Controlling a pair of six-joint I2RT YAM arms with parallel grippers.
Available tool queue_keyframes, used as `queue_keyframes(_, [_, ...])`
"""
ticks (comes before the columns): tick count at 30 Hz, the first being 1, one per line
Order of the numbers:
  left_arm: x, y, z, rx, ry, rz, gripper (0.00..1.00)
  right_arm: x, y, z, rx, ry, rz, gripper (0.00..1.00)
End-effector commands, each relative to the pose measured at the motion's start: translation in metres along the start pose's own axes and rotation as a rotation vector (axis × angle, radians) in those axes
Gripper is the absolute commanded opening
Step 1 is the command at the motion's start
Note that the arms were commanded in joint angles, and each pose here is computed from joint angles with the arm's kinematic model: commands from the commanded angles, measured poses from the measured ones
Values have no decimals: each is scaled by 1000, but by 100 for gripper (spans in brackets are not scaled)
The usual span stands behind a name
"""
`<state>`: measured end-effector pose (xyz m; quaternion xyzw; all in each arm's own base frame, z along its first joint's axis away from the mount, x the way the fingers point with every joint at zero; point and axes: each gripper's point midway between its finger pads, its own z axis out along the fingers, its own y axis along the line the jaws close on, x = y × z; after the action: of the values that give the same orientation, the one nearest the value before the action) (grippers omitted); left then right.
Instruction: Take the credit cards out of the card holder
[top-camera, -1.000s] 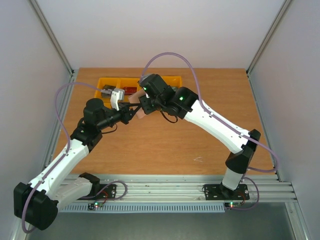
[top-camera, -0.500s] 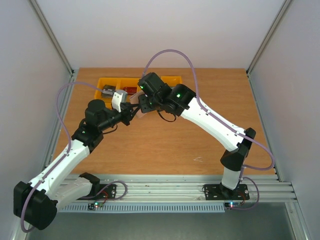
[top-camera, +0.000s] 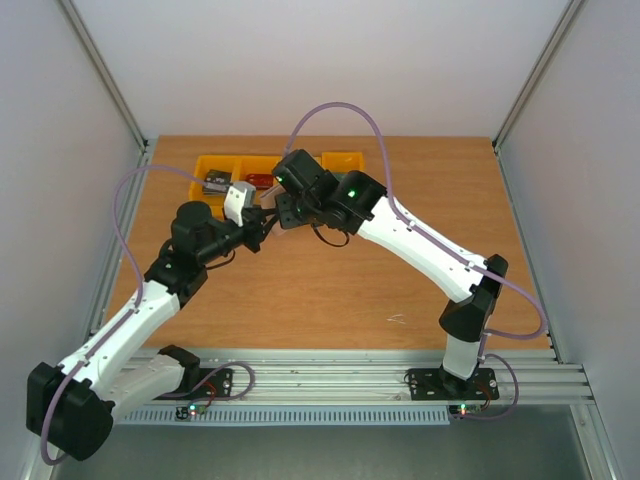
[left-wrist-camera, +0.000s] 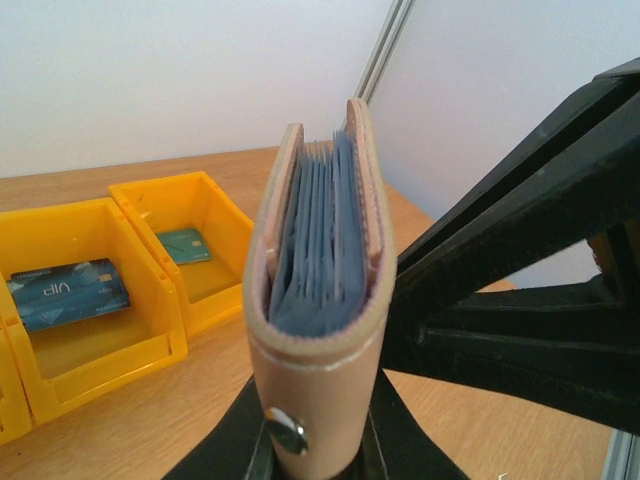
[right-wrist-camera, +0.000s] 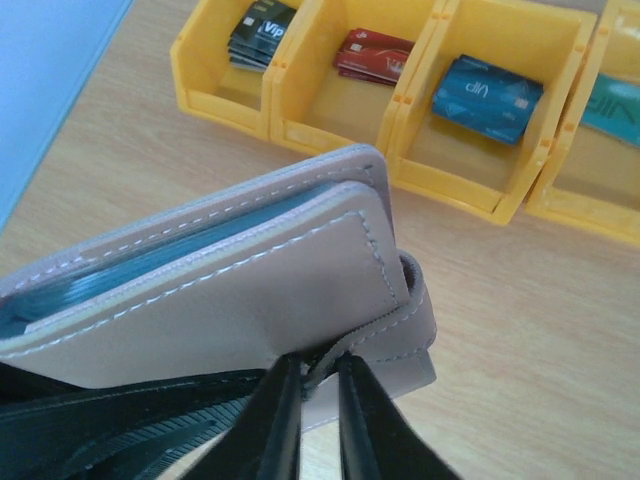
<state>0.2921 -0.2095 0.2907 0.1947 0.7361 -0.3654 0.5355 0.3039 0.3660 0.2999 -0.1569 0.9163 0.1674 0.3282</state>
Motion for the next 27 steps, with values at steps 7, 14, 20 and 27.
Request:
queue_keyframes(7, [-53, -49, -22, 176, -193, 119, 0, 17, -43, 12, 143, 55, -30, 1])
queue_keyframes(14, [-20, -60, -24, 262, -57, 137, 0, 18, -84, -16, 79, 19, -166, 1])
queue_keyframes(20, [-12, -80, -30, 391, -5, 147, 0, 40, -48, -67, -295, -55, -364, 18])
queue_keyframes(27, [-18, -105, -45, 524, -15, 246, 0, 53, -36, -91, -413, -88, -335, 31])
